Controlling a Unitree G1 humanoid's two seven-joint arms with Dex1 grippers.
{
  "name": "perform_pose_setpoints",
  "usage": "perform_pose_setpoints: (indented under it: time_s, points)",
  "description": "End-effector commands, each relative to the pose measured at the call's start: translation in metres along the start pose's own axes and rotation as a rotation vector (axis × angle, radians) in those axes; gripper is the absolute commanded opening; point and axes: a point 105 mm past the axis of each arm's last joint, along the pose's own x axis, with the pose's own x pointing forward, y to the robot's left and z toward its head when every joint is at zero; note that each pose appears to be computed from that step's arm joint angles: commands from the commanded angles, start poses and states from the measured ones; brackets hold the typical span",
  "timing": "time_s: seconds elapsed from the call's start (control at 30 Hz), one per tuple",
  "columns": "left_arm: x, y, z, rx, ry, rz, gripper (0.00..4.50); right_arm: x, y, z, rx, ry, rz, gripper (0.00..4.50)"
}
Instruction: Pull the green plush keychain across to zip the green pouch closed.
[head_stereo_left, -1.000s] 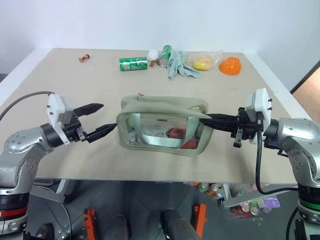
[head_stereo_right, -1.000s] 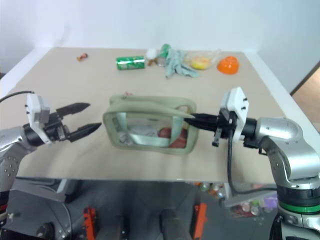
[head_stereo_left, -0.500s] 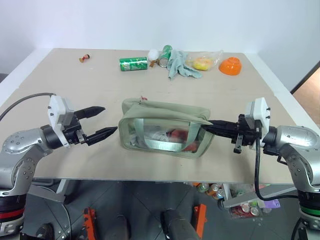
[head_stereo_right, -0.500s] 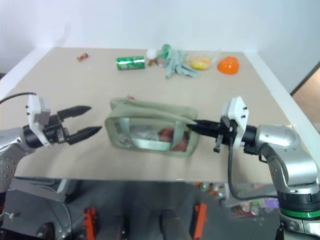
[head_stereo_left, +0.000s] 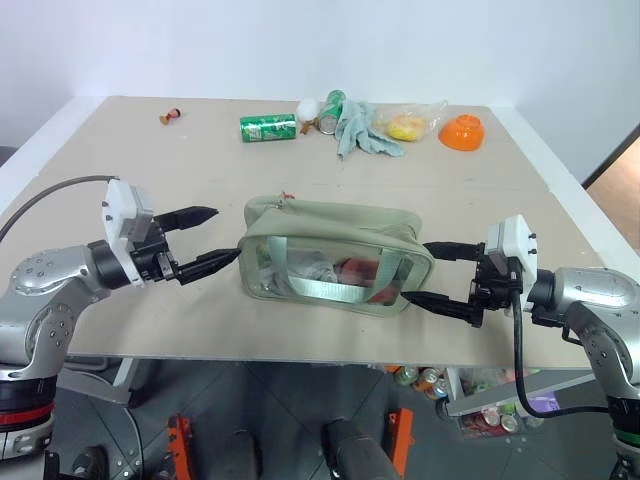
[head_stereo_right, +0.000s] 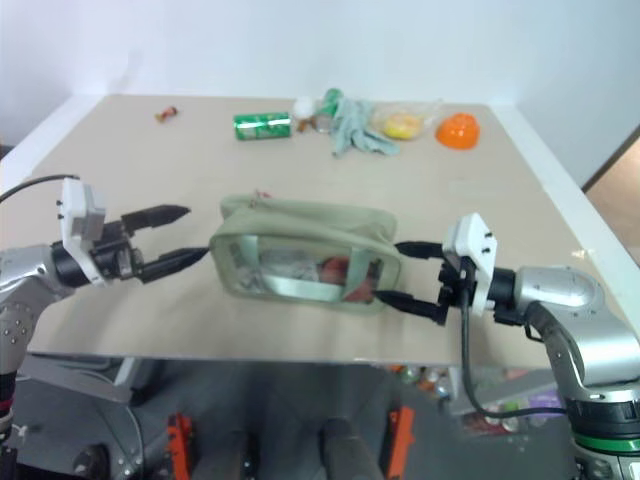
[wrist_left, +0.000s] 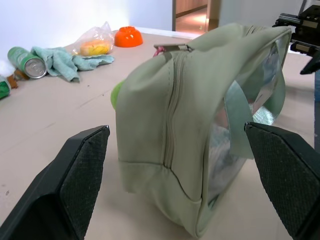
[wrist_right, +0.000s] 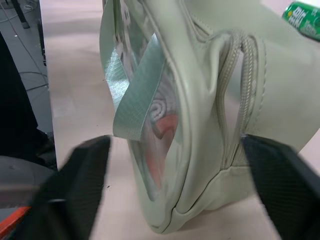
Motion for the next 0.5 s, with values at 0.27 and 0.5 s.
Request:
perform_pose_setpoints:
  time_s: [0.27,0.5]
  points:
    - [-0.009,0.008,0.007,0.014,0.007,0.017,4.50,0.003,0.006,0.036,0.013,-0.118,0.007,3.50]
    - [-0.010,0.010,0.004,0.030,0.021,0.022,4.50,0.000,0.005,0.043,0.043,-0.141,-0.004,1.02]
